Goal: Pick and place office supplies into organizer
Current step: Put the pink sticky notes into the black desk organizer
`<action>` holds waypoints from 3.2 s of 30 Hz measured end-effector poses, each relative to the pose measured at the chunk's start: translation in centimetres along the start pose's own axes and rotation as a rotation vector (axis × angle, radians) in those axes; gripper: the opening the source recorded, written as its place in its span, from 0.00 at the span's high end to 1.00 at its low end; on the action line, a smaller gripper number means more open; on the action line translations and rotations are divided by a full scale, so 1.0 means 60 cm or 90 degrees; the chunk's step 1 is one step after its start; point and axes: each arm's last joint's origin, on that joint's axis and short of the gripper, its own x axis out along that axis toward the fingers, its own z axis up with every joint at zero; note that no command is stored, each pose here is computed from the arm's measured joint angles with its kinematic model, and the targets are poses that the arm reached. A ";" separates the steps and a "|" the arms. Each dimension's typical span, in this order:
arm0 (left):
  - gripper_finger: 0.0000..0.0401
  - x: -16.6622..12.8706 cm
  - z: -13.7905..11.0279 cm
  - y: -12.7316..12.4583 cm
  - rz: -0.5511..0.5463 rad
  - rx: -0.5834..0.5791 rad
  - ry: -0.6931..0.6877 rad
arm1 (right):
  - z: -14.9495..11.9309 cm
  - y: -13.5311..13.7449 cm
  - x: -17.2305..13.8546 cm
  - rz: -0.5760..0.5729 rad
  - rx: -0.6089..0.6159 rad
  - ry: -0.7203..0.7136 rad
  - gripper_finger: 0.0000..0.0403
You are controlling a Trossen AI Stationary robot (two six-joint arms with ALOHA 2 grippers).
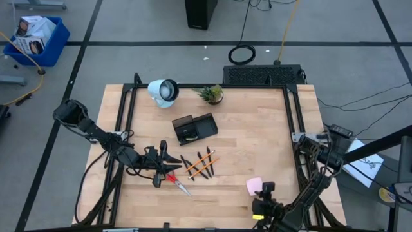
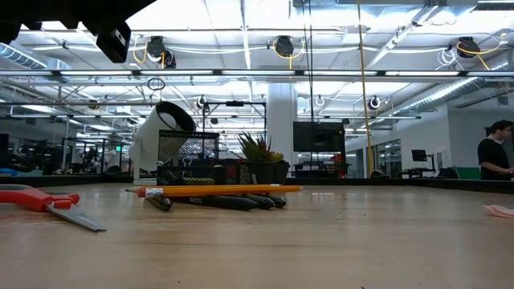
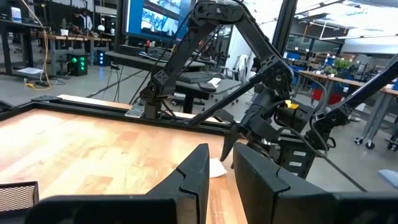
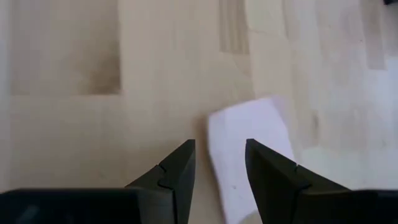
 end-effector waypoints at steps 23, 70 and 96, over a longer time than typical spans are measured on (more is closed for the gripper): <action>0.81 0.000 -0.001 0.000 0.000 -0.003 0.002 | -0.013 -0.012 0.060 -0.020 0.023 -0.036 0.68; 0.81 0.000 -0.002 0.000 0.002 -0.005 0.007 | 0.091 -0.117 0.073 -0.111 -0.065 -0.133 1.00; 0.81 0.000 -0.002 0.000 0.002 -0.011 0.008 | 0.217 -0.306 0.203 -0.112 -0.117 -0.194 1.00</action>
